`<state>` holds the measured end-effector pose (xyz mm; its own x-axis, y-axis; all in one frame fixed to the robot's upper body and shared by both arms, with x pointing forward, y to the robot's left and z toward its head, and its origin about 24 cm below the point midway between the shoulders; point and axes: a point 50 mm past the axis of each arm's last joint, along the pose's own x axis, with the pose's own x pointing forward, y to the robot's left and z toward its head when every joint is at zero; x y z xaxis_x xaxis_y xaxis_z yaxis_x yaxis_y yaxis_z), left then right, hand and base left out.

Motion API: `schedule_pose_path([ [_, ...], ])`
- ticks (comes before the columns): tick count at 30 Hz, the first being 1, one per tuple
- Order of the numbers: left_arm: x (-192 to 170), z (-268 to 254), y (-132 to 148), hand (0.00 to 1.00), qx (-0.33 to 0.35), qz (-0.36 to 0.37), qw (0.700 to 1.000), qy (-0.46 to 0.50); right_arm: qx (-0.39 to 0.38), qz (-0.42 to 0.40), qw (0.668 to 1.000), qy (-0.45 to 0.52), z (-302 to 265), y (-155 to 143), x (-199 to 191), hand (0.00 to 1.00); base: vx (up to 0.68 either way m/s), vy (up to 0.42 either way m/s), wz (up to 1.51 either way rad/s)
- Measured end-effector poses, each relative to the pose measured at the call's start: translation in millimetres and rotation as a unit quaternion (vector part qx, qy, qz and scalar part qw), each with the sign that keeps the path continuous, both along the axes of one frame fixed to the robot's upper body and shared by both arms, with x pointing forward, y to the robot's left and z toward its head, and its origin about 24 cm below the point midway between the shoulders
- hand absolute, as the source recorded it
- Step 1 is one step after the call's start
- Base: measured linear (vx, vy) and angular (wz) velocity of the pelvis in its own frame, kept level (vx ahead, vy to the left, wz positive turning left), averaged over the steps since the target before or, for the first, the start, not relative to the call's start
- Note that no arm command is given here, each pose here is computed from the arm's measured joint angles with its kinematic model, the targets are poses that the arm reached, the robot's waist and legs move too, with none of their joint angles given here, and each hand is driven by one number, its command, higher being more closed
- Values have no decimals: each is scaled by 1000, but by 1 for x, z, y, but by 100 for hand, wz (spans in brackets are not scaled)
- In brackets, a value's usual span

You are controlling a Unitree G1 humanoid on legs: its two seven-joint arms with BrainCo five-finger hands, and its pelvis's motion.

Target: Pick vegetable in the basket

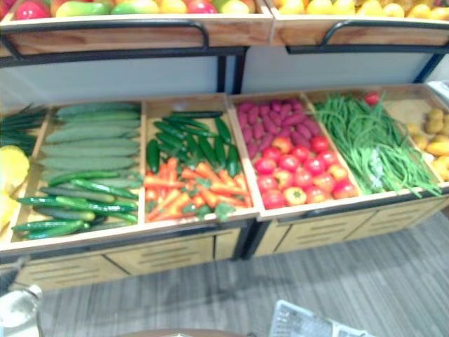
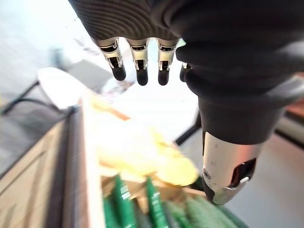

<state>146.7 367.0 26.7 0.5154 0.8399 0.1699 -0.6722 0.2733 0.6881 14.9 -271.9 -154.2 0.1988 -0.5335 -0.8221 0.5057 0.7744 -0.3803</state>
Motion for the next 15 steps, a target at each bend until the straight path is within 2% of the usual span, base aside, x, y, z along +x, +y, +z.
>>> schedule_pose_path([
  [2,24,19,-11,0,90,-84,992,40,-10,4,1000,-6,3,-8,4,100,-50,20,3],
  [3,29,26,-13,0,112,-104,987,44,-12,6,1000,-7,4,-10,5,100,-39,9,-7],
  [5,47,48,-25,0,194,-186,961,60,-21,14,1000,-13,7,-17,10,100,-25,-6,-20],
  [8,62,49,-41,0,244,-280,923,103,-40,21,999,-28,14,-28,20,100,-17,-14,-37],
  [9,68,43,-52,0,260,-336,895,136,-50,24,998,-34,17,-34,24,100,11,-8,-33],
  [11,74,37,-60,0,268,-381,869,164,-56,27,997,-38,19,-38,27,100,19,-10,-30],
  [13,85,25,-67,0,277,-444,824,217,-66,37,996,-52,23,-41,36,100,21,-13,-45],
  [15,92,20,-68,0,279,-474,796,253,-70,58,994,-65,25,-40,47,100,-3,-33,-46],
])
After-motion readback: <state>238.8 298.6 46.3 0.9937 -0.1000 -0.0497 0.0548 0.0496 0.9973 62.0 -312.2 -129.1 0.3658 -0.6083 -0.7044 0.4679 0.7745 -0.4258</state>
